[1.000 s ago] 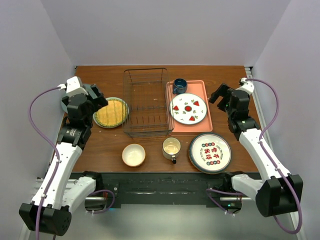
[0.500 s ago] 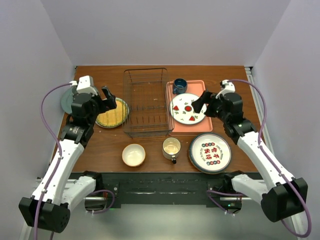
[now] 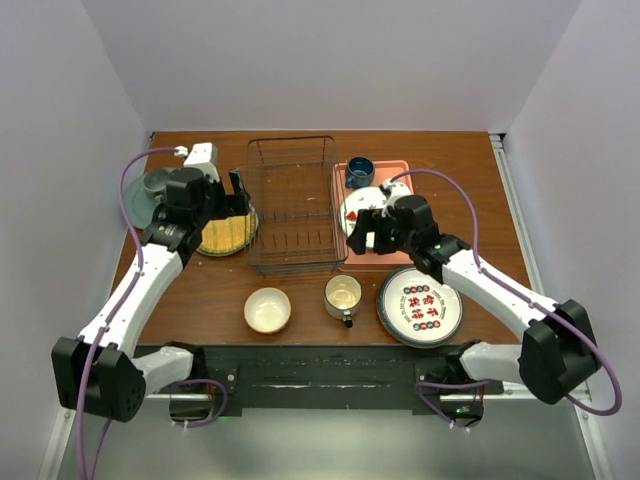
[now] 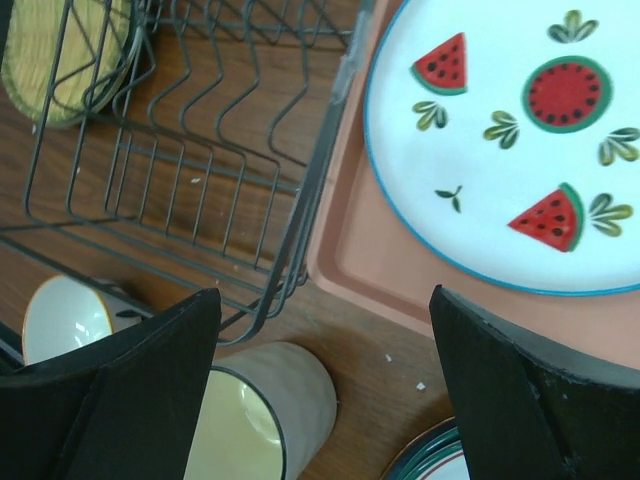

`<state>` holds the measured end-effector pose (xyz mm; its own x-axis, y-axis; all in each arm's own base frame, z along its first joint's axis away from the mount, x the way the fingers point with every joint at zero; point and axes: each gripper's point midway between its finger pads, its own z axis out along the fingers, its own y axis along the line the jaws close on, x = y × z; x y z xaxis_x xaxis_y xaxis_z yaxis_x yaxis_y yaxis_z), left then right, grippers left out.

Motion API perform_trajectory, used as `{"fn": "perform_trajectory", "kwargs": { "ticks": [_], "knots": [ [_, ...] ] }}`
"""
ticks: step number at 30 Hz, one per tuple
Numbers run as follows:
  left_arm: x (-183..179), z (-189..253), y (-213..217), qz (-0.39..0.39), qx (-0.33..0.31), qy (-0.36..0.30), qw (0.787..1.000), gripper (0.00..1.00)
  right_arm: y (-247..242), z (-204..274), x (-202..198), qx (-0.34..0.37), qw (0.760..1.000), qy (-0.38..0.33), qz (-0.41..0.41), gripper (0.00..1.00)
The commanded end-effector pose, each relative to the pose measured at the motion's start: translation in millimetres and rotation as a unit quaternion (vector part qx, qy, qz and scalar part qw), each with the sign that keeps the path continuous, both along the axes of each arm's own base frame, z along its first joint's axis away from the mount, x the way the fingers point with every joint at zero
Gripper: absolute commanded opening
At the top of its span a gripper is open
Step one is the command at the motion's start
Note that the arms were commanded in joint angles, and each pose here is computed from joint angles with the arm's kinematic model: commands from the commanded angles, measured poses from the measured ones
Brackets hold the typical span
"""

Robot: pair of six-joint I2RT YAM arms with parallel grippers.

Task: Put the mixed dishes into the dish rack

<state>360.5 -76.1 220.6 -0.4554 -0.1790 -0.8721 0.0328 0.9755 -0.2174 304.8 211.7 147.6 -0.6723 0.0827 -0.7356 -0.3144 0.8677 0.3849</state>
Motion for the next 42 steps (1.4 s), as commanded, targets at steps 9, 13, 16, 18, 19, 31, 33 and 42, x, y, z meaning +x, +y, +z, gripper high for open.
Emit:
{"fn": "perform_trajectory", "kwargs": {
  "ticks": [9,13,16,18,19,31,33,42],
  "knots": [
    [7.6,16.6,-19.8,-0.036,-0.034,-0.014,0.999,1.00,93.4,30.2,-62.9,-0.016,0.985,-0.082,0.148,0.80],
    [4.1,18.5,-22.0,-0.035,-0.048,-0.013,0.998,1.00,128.6,26.4,-97.0,-0.004,0.975,-0.127,0.183,0.77],
    [1.9,22.2,-21.6,-0.033,-0.052,-0.015,0.998,1.00,154.2,12.2,-112.0,-0.010,0.971,-0.110,0.210,0.73],
    [-0.9,25.1,-21.1,-0.031,-0.055,-0.016,0.998,1.00,171.3,-8.6,-125.7,-0.033,0.966,-0.100,0.237,0.71],
    [-2.1,26.6,-20.9,-0.030,-0.057,-0.017,0.998,1.00,179.8,-7.1,-126.0,-0.033,0.965,-0.102,0.240,0.70],
    [-16.9,35.9,-2.2,0.010,-0.040,-0.021,0.999,1.00,201.7,-72.5,-128.6,-0.098,0.966,-0.065,0.229,0.55],
    [-18.9,36.4,-0.7,0.013,-0.038,-0.020,0.999,1.00,202.6,-76.5,-127.2,-0.100,0.968,-0.060,0.222,0.49],
    [-24.8,39.7,6.5,0.025,-0.027,-0.021,0.999,1.00,200.8,-99.3,-124.8,-0.122,0.970,-0.040,0.206,0.09]
  ]
}}
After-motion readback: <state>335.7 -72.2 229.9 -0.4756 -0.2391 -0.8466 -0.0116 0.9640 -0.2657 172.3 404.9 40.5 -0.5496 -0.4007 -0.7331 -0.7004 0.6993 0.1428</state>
